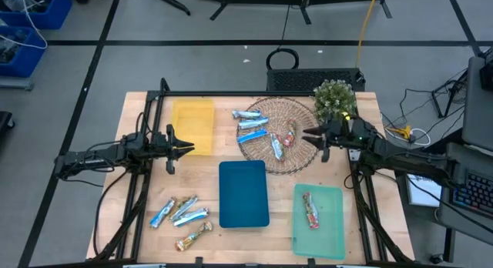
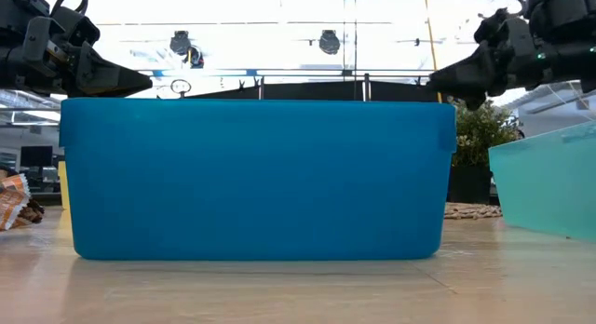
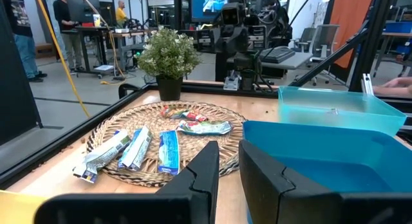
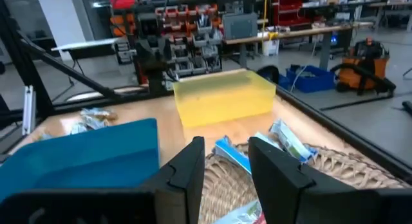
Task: Pick and place Granola Bars by type
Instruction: Put the red granola bar into the green bin
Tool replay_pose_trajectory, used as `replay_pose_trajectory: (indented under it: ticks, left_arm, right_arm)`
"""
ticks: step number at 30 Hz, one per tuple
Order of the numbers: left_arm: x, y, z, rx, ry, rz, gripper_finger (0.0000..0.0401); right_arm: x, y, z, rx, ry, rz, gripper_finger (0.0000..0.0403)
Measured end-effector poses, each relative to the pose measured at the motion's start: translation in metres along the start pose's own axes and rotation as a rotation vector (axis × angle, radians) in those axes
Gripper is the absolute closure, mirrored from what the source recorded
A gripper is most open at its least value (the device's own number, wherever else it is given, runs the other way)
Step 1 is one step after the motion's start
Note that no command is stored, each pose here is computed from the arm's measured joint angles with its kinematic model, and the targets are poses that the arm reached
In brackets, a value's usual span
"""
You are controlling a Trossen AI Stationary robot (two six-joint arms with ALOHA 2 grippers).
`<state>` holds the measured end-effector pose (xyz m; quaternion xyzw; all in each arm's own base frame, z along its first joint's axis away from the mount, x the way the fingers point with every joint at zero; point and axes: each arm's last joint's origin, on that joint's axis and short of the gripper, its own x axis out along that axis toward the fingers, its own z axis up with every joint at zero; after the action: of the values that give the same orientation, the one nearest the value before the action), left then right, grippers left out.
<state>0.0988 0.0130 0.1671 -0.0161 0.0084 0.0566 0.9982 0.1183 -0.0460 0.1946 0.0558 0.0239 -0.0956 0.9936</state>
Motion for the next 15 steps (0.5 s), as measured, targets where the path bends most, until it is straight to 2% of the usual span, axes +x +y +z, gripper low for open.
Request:
replay_pose_trajectory:
  ticks: [3, 9, 15]
  left_arm:
    - [0.0, 0.0, 0.0, 0.0, 0.0, 0.0, 0.0334]
    - [0.0, 0.0, 0.0, 0.0, 0.0, 0.0, 0.0334]
    - [0.0, 0.0, 0.0, 0.0, 0.0, 0.0, 0.0334]
  right_arm:
    - [-0.004, 0.0, -0.001, 0.002, 0.008, -0.014, 0.0291]
    - [-0.008, -0.002, -0.005, -0.023, 0.048, -0.137, 0.0291]
    - [-0.008, -0.004, -0.017, -0.076, 0.013, -0.15, 0.0291]
